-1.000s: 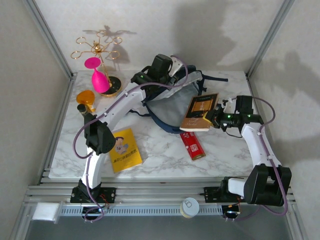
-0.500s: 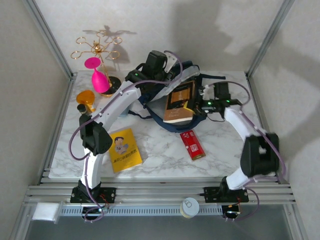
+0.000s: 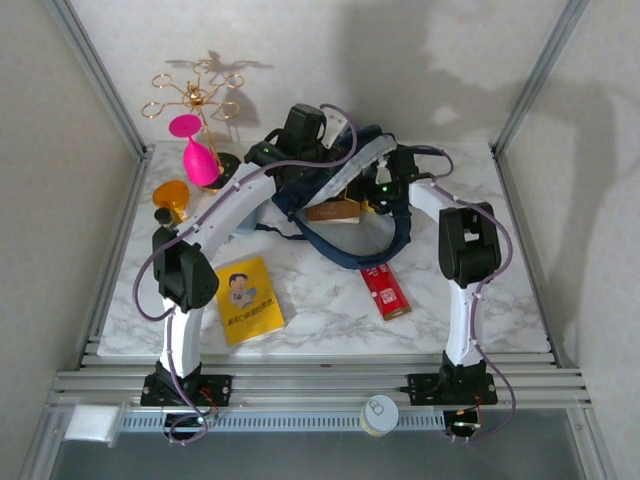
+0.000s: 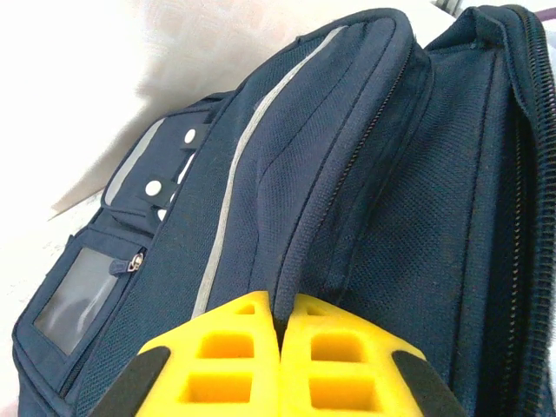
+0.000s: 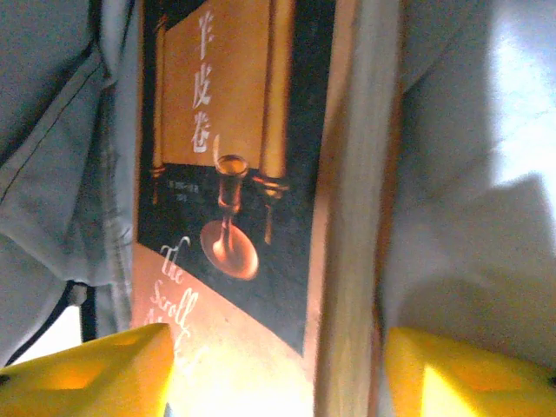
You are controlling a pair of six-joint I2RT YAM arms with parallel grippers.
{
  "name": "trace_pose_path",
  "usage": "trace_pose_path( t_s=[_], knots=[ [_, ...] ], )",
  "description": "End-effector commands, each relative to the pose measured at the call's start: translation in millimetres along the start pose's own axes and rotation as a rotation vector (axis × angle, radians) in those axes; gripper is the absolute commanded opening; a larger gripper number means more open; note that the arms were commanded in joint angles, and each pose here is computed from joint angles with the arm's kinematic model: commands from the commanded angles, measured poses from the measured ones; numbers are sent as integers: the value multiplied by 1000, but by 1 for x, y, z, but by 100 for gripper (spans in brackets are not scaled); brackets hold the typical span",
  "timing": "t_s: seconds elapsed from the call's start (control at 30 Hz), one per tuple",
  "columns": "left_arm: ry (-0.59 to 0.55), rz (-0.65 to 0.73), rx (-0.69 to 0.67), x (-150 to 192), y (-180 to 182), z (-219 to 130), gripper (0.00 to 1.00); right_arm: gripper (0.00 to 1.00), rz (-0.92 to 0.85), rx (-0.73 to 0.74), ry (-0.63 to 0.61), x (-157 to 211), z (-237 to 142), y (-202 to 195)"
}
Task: Pack books, pencil case, and school supplies into a backpack
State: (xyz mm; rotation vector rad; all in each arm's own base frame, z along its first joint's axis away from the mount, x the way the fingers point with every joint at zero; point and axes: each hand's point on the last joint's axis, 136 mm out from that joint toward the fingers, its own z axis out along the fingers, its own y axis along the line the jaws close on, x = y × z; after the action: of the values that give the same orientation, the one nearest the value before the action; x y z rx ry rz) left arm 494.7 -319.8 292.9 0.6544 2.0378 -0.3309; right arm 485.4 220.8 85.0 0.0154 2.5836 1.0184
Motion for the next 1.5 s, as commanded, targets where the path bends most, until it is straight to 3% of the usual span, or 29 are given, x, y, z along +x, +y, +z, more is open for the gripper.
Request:
trace_pose_path(
  t_s=[0.0, 0.13, 0.3, 0.37, 0.53, 0.67, 0.77, 0.93, 1.03, 1.2, 1.27, 1.47],
  knots=[
    [-223, -26, -21, -66, 10, -51, 0, 71, -6, 177, -76, 8, -41, -12],
    [-221, -27, -14, -64, 8, -51, 0, 63, 0, 221, -74, 49, -54, -7],
    [-222, -27, 15, -63, 4, -49, 0, 32, -7, 134, -7, 92, -18, 17],
    [-213, -22, 19, -61, 3, -48, 0, 20, -13, 129, 6, 89, -2, 18],
    [-183, -12, -2, -53, 6, -45, 0, 7, -39, 183, -111, 44, 18, 10],
    [-156, -11, -10, -45, 8, -42, 0, 8, -51, 246, -301, -5, 8, 10],
    [-148, -12, -6, -42, 7, -41, 0, 8, -35, 201, -342, -17, -4, 19],
    [-116, -5, -11, -30, 8, -34, 0, 16, -132, 53, -300, 17, -32, 51],
    [-86, -15, 2, -20, 5, -29, 0, 23, -132, 53, -287, 42, -66, 48],
    [-15, -65, 70, 16, -19, -13, 0, 34, 19, 111, -310, 69, -134, 21],
    [31, -64, 96, 37, -36, -6, 9, 37, 82, 152, -326, 76, -156, 8],
    [151, -73, 147, 104, -91, 9, 19, 46, 233, 228, -365, 87, -203, -35]
  ],
)
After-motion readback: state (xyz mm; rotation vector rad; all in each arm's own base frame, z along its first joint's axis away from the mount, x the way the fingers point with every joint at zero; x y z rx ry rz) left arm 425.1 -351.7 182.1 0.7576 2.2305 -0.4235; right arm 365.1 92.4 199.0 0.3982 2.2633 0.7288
